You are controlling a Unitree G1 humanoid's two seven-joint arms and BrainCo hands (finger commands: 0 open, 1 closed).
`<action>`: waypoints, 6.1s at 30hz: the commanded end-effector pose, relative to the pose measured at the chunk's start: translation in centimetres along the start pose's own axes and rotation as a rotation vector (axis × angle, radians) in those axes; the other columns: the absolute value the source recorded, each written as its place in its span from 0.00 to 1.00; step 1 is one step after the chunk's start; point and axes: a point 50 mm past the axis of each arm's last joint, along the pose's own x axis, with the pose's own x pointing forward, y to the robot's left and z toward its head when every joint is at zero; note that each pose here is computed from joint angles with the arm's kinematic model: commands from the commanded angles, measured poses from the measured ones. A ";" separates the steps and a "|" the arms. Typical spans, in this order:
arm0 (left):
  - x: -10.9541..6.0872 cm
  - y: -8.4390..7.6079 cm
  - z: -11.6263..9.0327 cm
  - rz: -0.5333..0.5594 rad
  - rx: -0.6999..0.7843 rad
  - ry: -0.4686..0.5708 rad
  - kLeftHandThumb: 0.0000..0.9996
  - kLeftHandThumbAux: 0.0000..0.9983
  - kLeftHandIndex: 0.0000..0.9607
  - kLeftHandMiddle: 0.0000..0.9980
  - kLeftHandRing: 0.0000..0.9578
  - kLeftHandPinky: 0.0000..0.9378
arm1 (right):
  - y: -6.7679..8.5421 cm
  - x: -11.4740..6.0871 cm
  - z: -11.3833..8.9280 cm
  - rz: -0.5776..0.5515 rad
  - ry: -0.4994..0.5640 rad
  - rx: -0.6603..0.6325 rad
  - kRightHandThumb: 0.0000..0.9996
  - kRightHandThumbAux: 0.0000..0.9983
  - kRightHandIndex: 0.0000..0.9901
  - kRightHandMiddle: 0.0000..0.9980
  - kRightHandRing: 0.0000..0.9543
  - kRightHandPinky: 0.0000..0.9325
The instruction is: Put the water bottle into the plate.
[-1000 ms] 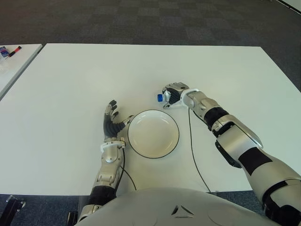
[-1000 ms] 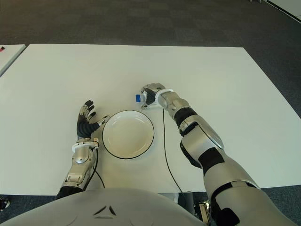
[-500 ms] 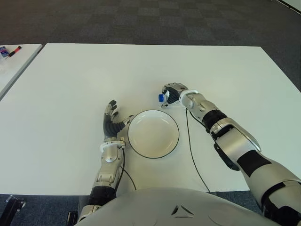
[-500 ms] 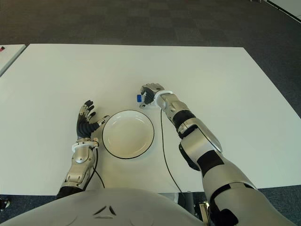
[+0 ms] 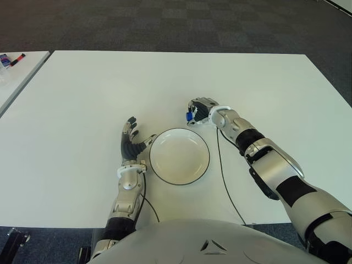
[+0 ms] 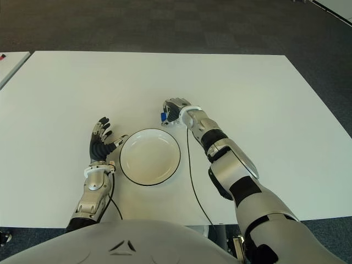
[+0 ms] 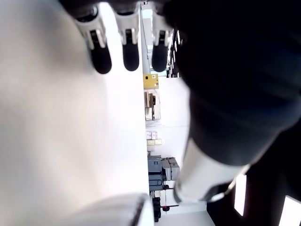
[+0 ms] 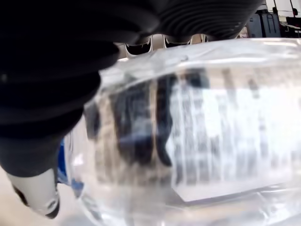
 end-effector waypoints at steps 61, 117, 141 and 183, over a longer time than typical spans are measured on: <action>-0.6 -0.3 -0.9 0.019 -0.012 0.054 0.00 0.96 0.15 0.15 0.14 0.16 | 1.2 -0.6 -0.6 -0.022 -0.060 0.012 0.85 0.67 0.45 0.49 0.90 0.94; -0.6 -0.3 -1.1 0.020 -0.003 0.064 0.00 0.94 0.15 0.14 0.13 0.16 | 2.1 -1.1 -1.4 -0.102 -0.030 0.098 0.48 0.49 0.00 0.01 0.07 0.15; -0.5 -0.3 -1.2 0.018 -0.005 0.067 0.00 0.95 0.15 0.14 0.14 0.17 | 2.2 -1.3 -1.8 -0.137 -0.021 0.076 0.40 0.55 0.00 0.01 0.04 0.08; -0.3 -0.5 -1.3 0.007 0.005 0.052 0.00 0.93 0.16 0.14 0.14 0.17 | -2.4 -3.4 -2.3 -0.391 -0.128 0.148 0.17 0.56 0.00 0.00 0.02 0.14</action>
